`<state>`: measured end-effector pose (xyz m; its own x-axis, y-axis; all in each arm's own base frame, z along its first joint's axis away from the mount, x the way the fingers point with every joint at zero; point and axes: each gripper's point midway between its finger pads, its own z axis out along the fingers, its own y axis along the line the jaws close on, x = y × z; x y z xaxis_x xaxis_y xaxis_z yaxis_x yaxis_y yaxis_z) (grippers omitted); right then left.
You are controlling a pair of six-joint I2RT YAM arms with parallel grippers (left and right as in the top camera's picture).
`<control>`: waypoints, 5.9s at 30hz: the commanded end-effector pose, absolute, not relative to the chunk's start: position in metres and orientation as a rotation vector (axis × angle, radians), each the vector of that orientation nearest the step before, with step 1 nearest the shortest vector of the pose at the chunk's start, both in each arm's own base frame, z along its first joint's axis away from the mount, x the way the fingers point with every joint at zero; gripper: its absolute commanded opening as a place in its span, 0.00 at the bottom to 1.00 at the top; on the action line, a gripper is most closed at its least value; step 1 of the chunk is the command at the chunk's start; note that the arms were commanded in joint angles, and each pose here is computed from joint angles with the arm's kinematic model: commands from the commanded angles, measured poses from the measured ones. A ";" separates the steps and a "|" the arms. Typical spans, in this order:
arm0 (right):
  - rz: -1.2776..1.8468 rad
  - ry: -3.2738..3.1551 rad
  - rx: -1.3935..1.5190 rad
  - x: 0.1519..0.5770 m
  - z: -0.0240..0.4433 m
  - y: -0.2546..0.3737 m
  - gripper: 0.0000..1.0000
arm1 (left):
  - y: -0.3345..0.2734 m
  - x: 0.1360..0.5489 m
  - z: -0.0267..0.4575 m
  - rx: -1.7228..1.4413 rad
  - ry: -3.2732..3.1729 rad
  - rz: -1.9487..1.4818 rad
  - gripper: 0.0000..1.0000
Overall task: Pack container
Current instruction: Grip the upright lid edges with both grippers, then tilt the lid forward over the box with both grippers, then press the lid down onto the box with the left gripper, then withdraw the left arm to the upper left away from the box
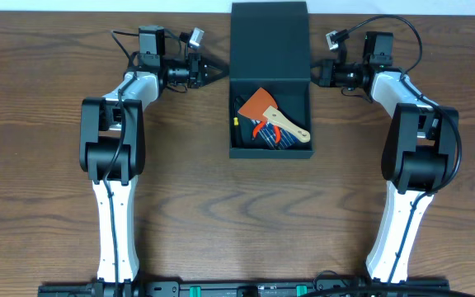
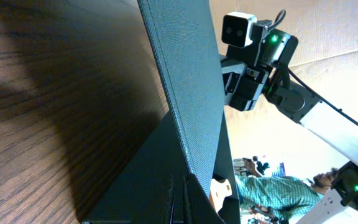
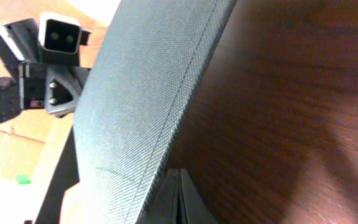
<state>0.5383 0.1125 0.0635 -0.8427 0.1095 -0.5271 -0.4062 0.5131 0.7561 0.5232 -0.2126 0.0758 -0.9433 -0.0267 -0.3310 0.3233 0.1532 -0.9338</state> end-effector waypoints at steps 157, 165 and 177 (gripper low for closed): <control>0.666 2.795 -0.454 0.456 0.112 0.071 0.01 | -0.278 0.312 0.049 0.479 3.166 -0.182 0.06; 0.640 2.809 -0.453 0.452 0.115 0.068 0.21 | -0.278 0.312 0.056 0.473 3.157 -0.203 0.06; 0.638 2.822 -0.456 0.450 0.114 0.070 0.99 | -0.219 0.379 0.175 0.174 2.863 -0.362 0.07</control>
